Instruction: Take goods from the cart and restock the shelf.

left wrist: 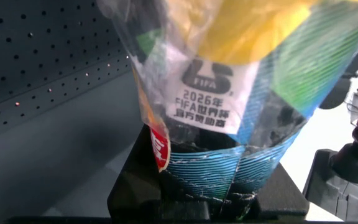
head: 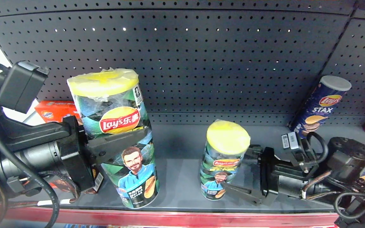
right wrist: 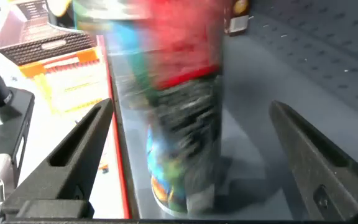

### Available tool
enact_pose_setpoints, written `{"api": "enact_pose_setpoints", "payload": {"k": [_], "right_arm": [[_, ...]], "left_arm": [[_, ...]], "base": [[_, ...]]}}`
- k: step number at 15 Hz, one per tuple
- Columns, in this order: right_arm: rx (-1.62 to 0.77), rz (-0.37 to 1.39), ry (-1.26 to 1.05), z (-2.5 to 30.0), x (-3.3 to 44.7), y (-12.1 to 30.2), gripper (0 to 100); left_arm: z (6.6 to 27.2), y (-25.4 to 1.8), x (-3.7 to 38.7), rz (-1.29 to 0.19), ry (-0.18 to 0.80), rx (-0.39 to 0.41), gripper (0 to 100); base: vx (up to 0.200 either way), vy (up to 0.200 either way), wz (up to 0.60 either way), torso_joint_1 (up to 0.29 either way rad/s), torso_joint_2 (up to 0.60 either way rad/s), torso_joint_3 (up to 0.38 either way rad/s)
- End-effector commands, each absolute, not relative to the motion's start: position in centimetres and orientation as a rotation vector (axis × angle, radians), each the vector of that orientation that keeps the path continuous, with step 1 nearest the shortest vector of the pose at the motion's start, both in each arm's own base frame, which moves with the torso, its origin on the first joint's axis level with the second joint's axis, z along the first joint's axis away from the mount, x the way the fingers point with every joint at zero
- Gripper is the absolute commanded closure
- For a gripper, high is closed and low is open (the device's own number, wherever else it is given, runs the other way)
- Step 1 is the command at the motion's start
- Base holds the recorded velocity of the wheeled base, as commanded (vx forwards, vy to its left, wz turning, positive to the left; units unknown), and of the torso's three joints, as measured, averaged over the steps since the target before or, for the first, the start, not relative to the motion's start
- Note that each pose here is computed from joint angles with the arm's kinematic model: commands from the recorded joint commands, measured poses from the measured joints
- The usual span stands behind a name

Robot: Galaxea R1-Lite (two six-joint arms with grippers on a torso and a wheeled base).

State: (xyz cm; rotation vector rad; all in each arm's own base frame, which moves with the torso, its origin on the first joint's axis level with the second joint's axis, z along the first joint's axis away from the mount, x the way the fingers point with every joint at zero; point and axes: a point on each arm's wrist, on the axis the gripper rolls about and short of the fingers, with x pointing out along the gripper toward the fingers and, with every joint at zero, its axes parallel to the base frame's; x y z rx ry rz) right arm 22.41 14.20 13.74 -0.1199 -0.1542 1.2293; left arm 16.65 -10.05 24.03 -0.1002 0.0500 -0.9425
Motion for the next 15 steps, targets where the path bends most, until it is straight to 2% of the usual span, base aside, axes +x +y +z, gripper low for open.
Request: {"api": "enact_pose_setpoints", "payload": {"k": [1,9,15], "right_arm": [[-0.127,1.201,-0.198,15.2,20.7,12.6,0],[-0.135,1.170,-0.249,17.3,13.9,8.6,0],[-0.132,0.872,-0.198,18.2,7.8,3.9,0]], "left_arm": [[24.1,-10.0,16.6,-0.943,0.047,-0.101,100],[24.3,-9.9,16.4,-0.943,0.035,-0.101,100],[25.2,-9.8,16.2,-0.941,-0.004,-0.101,100]], "base": [[0.000,0.000,0.00,0.000,0.00,0.000],[0.000,0.000,0.00,0.000,0.00,0.000],[0.000,0.000,0.00,0.000,0.00,0.000]]}}
